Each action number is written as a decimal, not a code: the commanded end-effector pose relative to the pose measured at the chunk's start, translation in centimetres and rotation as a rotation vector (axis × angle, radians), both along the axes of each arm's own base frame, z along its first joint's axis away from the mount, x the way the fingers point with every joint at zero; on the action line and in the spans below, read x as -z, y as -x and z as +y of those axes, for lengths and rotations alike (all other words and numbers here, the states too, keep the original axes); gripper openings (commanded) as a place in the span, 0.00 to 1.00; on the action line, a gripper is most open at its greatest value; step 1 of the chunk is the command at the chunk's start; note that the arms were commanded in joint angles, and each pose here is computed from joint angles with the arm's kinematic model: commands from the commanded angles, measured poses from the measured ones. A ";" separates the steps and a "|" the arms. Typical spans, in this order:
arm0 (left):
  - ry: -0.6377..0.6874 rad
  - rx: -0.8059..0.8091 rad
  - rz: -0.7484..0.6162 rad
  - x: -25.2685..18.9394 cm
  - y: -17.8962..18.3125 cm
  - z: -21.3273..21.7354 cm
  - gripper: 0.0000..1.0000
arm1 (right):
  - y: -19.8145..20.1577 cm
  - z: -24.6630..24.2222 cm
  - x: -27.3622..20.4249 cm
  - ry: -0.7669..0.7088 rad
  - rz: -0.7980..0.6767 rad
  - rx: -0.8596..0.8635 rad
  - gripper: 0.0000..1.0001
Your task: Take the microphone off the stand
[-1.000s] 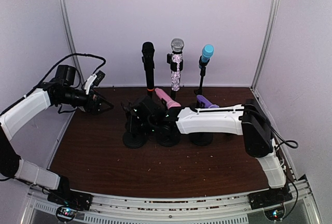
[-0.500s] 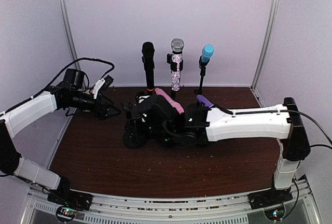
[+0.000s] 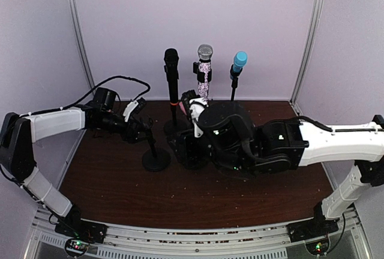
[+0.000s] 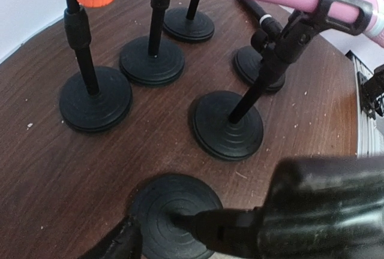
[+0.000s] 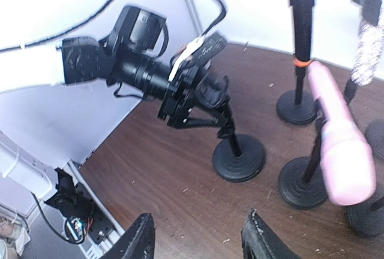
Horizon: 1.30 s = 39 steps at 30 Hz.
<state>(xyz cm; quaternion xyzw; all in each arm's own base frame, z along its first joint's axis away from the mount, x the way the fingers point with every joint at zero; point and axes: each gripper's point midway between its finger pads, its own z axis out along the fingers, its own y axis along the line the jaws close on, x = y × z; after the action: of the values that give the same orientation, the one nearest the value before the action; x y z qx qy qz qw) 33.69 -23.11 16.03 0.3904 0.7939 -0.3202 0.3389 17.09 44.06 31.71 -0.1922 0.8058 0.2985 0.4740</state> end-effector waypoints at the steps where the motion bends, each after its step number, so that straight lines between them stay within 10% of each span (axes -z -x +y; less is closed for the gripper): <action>1: 0.073 0.065 -0.112 -2.6 -1.0 -1.6 0.61 | -0.9 -3.2 -1.5 0.028 -0.060 0.093 0.46; 15: -0.093 0.086 -0.246 -2.0 -1.4 0.6 0.07 | -2.4 -5.8 -2.3 0.105 -0.125 0.198 0.31; 29: -0.335 -0.188 -0.336 -2.5 -5.4 16.5 0.05 | -3.9 -8.7 -1.8 0.098 -0.124 0.263 0.34; 34: -0.359 -0.258 -0.324 -1.9 -6.3 19.3 0.13 | -4.9 -9.3 -0.5 0.127 -0.071 0.292 0.54; 39: -0.362 -0.274 -0.322 -2.2 -5.7 19.9 0.66 | -5.9 -8.8 1.0 0.180 -0.009 0.276 0.72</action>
<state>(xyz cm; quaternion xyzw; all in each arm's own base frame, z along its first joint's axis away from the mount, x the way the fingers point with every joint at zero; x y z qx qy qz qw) 38.78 -4.50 16.66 0.3714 0.8297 -0.0970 0.4052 22.30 35.10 31.80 -0.1181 0.8275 0.1699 0.5219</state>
